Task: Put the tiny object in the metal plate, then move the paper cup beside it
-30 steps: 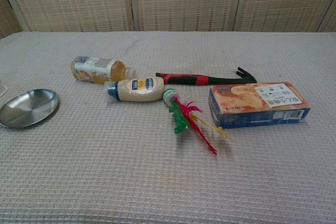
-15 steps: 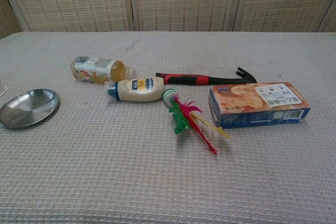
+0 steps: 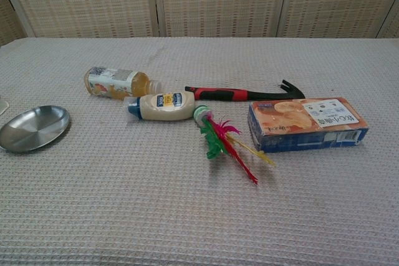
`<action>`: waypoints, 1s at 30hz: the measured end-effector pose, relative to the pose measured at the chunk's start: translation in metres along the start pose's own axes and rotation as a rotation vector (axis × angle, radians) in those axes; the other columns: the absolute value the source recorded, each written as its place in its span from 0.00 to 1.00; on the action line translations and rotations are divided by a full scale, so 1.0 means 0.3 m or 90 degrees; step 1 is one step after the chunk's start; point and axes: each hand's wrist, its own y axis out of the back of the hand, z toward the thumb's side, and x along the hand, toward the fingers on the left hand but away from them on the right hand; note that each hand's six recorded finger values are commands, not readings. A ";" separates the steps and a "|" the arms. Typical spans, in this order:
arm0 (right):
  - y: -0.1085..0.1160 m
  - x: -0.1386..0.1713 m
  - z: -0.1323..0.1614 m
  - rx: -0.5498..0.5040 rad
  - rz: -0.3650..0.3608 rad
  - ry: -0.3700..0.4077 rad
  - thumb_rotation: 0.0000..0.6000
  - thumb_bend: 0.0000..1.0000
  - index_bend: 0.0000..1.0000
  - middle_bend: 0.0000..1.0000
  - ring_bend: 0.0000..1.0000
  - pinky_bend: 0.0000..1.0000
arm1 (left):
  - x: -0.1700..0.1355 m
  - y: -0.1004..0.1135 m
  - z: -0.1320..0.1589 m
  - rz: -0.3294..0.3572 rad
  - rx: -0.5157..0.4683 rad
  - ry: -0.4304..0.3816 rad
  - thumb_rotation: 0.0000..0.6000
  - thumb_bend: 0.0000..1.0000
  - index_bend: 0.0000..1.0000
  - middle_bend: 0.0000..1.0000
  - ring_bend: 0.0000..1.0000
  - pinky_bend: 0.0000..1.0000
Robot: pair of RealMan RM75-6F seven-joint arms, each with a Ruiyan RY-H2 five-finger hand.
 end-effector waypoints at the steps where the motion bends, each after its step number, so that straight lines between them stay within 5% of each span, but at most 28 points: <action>1: -0.001 0.000 0.000 0.000 0.001 -0.001 1.00 0.22 0.00 0.00 0.00 0.00 | 0.001 -0.001 0.000 0.000 -0.002 -0.001 1.00 0.40 0.42 0.87 0.79 0.88; 30: -0.021 -0.009 -0.004 0.004 0.019 -0.008 1.00 0.22 0.00 0.00 0.00 0.00 | 0.012 0.007 0.012 0.014 -0.023 -0.017 1.00 0.39 0.55 0.89 0.80 0.88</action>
